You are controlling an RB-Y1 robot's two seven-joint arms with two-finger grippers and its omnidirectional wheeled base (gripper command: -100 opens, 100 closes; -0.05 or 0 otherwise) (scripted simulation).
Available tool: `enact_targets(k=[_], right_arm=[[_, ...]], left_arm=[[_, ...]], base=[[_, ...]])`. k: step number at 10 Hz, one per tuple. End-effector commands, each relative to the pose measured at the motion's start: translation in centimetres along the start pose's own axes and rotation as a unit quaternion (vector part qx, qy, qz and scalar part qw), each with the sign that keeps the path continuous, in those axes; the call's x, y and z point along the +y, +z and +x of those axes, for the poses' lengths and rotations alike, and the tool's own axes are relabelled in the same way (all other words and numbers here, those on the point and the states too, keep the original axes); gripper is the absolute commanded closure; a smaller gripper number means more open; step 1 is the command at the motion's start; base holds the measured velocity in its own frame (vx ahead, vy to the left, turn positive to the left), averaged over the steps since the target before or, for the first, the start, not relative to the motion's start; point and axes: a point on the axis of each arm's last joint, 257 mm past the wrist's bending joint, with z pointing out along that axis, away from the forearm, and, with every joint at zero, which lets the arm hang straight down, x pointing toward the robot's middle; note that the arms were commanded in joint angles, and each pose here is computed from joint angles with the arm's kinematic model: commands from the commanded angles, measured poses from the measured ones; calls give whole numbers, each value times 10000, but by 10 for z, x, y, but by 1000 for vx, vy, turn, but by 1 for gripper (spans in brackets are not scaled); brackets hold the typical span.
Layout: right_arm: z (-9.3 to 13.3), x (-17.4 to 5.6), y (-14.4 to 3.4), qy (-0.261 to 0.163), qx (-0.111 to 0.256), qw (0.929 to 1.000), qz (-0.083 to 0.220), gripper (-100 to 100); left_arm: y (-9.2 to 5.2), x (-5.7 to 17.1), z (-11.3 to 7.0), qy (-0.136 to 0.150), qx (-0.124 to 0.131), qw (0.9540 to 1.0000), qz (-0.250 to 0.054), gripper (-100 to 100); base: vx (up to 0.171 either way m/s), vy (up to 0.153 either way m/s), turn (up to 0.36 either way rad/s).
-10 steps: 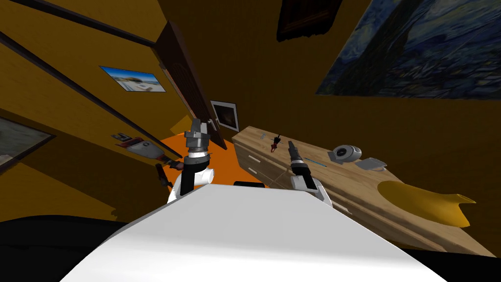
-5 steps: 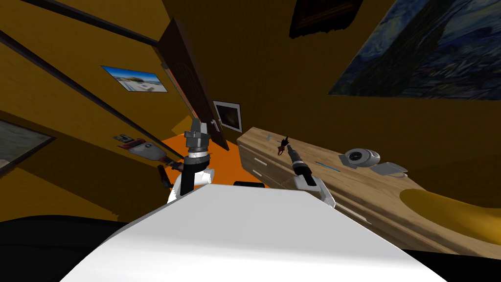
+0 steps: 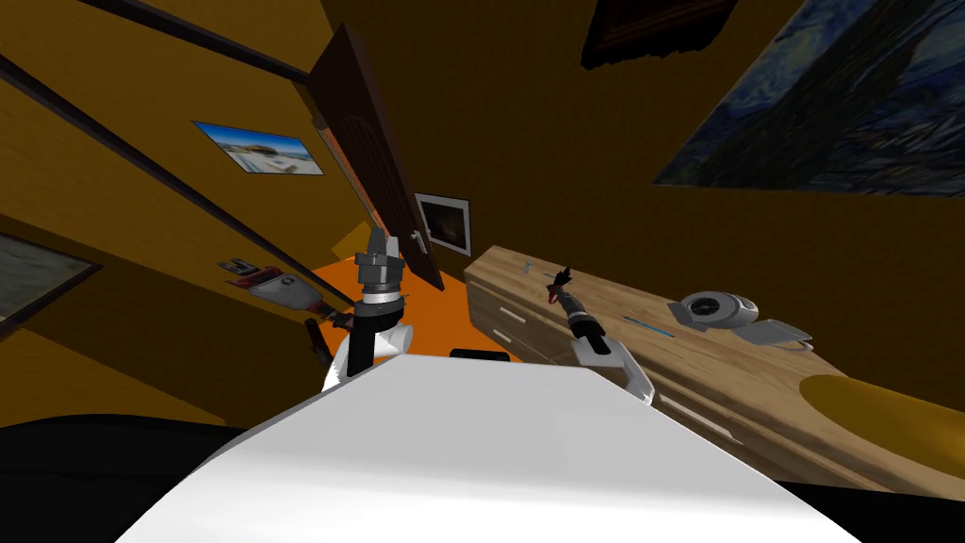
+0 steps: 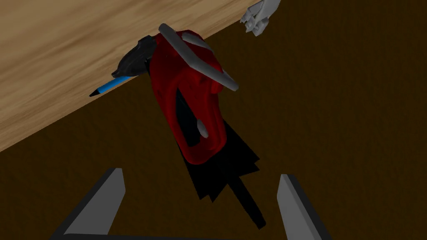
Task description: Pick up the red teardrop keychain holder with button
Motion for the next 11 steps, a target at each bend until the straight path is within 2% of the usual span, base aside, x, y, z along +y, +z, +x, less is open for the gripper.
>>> enact_targets(k=[1, 6, 9, 11], right_arm=[[3, -21, 1, -345, 146, 9990, 264, -100], [0, -76, 2, -1273, 486, 9866, 901, -100], [-6, -101, 2, -1700, 617, 9765, 1174, -100], [-15, -120, 1, -2067, 709, 9659, 1387, -100]], left_arm=[[0, 0, 0, 0, 0, 10000, 0, 0], [0, 0, 0, 0, 0, 10000, 0, 0], [0, 0, 0, 0, 0, 10000, 0, 0], [0, 0, 0, 0, 0, 10000, 0, 0]], base=[[64, 106, 4], [35, 104, 5], [28, 65, 6], [36, 75, 15]])
